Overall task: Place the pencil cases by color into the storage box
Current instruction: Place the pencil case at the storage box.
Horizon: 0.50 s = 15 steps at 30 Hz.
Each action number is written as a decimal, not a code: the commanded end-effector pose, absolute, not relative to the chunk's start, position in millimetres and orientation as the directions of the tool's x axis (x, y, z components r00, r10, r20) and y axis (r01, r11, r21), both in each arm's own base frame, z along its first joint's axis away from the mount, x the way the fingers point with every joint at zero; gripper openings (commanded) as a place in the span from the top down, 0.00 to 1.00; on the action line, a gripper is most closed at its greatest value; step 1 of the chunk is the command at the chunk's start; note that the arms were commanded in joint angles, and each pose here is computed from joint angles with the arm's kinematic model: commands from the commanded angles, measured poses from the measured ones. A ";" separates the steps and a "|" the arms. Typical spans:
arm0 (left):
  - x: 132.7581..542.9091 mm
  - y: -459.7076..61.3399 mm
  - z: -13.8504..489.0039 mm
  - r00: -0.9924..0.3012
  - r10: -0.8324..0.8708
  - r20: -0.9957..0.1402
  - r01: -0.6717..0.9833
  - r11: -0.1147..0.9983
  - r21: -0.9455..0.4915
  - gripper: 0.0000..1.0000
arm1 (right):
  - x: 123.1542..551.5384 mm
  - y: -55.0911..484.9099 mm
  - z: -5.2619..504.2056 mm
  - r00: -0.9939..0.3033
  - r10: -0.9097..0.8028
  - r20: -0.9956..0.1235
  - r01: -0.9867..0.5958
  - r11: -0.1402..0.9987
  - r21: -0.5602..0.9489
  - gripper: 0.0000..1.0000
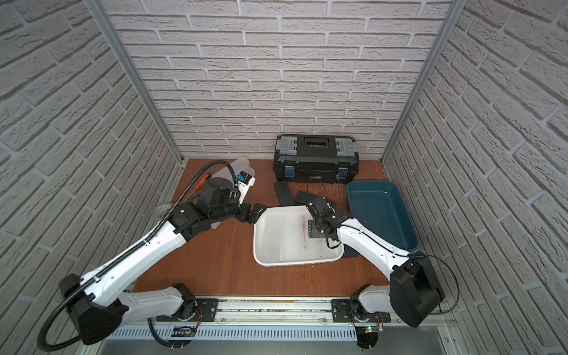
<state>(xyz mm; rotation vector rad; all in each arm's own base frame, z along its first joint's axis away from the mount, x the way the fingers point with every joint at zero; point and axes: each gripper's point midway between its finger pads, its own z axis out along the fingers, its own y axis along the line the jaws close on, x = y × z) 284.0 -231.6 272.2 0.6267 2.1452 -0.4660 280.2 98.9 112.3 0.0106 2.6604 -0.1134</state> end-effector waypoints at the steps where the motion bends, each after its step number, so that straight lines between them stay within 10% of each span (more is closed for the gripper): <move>1: 287.2 -200.0 283.4 -0.541 0.293 -0.788 0.522 0.852 -0.041 0.02 | 293.9 115.2 152.0 -0.805 -0.074 -0.589 -0.053 0.997 -0.054 0.15; 15: 323.5 -98.0 252.7 -0.729 0.224 -0.647 0.292 0.956 0.003 0.02 | 312.8 192.7 200.5 -0.542 -0.086 -0.836 -0.367 0.919 0.143 0.14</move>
